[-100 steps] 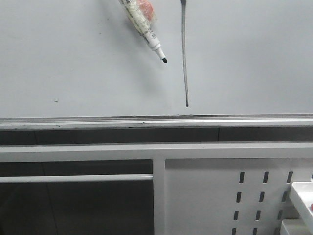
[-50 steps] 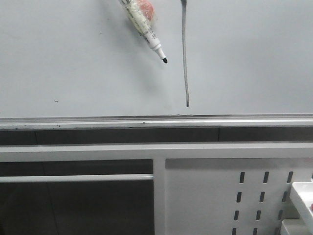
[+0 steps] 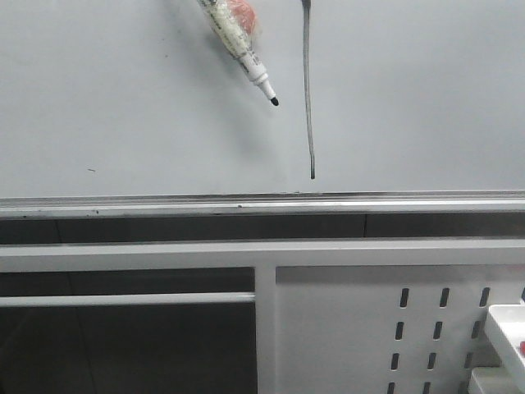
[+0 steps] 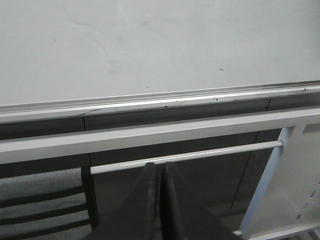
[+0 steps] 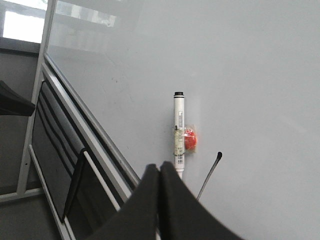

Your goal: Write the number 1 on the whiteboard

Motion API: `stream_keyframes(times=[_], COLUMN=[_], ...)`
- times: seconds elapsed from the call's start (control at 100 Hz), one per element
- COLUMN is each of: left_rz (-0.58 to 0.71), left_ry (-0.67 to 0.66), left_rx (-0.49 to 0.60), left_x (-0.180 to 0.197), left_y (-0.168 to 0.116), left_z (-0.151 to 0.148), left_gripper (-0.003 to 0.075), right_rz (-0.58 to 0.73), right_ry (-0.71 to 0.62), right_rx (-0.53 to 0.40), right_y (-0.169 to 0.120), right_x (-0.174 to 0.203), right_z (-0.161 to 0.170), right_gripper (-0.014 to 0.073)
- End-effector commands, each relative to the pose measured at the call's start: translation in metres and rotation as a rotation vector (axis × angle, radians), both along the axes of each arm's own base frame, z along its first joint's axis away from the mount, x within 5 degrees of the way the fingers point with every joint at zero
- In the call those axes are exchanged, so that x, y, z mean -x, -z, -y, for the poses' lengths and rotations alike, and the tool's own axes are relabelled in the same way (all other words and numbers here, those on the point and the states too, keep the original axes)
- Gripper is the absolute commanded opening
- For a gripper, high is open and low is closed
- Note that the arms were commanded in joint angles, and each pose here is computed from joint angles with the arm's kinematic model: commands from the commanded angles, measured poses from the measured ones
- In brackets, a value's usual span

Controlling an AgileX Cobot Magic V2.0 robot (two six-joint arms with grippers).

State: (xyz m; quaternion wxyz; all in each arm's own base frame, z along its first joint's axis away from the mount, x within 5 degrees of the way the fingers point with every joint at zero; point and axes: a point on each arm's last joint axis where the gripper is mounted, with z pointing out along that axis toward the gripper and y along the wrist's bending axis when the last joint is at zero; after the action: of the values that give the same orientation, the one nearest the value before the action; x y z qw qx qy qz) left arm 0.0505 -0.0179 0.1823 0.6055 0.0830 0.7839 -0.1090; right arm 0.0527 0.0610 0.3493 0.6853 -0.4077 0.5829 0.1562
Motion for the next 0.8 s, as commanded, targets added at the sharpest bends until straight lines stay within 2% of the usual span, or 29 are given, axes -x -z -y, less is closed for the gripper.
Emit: stream_keyframes(times=[0.0,0.71,0.79], left_rz=[0.021,0.021,0.021], left_ry=[-0.015,-0.015,-0.015], left_rx=[0.024,0.024,0.024], left_x=[-0.001,-0.001,-0.001], left_y=[0.007,0.007,0.007], left_z=[-0.001,-0.001,-0.001], left_gripper=[-0.0020,-0.0020,-0.0020], right_rz=[0.039,0.032,0.123], right_ry=[0.037,0.042,0.122], right_rx=[-0.054,-0.039,-0.015], right_y=[-0.012,-0.005,0.002], right_x=[-0.003,-0.004,-0.012], right_z=[0.002,0.001,0.004], right_gripper=[-0.0059,-0.0059,-0.0059])
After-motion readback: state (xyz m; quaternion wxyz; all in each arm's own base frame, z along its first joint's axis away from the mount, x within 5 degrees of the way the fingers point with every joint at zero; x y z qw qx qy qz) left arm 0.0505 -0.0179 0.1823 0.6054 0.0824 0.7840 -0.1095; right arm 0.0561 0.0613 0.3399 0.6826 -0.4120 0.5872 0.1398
